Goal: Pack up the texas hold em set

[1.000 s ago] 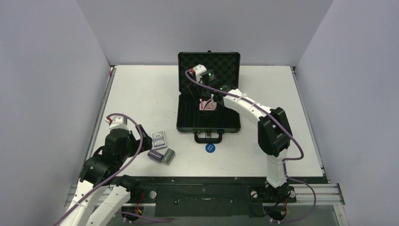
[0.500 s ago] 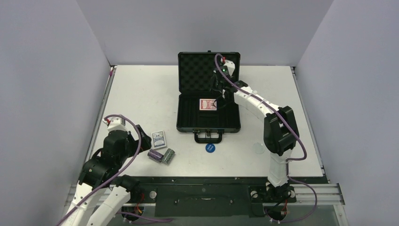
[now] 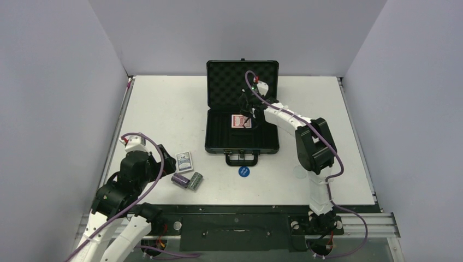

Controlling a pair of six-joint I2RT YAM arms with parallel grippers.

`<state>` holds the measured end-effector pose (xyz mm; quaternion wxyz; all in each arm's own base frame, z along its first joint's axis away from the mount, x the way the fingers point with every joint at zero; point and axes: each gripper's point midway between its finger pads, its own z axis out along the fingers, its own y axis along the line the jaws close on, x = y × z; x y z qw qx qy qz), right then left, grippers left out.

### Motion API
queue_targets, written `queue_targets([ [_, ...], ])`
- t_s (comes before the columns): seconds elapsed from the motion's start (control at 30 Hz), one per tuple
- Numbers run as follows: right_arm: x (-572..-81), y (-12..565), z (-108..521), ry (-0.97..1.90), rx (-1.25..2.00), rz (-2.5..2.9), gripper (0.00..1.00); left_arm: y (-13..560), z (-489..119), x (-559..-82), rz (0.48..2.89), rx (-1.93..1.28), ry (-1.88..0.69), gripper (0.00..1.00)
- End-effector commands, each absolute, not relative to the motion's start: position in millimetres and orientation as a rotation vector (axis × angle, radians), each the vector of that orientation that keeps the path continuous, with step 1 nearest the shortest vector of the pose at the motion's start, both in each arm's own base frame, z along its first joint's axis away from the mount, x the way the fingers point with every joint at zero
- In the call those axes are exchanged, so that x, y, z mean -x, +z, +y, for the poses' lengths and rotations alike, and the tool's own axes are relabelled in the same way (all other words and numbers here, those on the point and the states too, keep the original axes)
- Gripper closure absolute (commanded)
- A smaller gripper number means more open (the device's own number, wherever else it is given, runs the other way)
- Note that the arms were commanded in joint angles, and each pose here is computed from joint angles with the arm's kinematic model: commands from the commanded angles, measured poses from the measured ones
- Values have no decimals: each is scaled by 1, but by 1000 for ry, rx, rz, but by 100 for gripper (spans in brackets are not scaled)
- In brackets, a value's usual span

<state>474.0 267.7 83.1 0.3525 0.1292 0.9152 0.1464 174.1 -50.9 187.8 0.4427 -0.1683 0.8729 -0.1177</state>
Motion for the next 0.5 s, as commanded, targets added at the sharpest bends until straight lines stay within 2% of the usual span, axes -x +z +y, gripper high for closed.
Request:
queue_targets([
  [0.0, -487, 106, 279, 434, -356, 2299, 100, 197, -54, -182, 2117, 416, -316, 4],
  [0.27, -490, 98, 280, 424, -359, 2309, 100, 196, -55, -182, 2122, 413, -316, 4],
  [0.47, -487, 70, 278, 388, -359, 2347, 100, 196, -54, -182, 2121, 417, -312, 4],
])
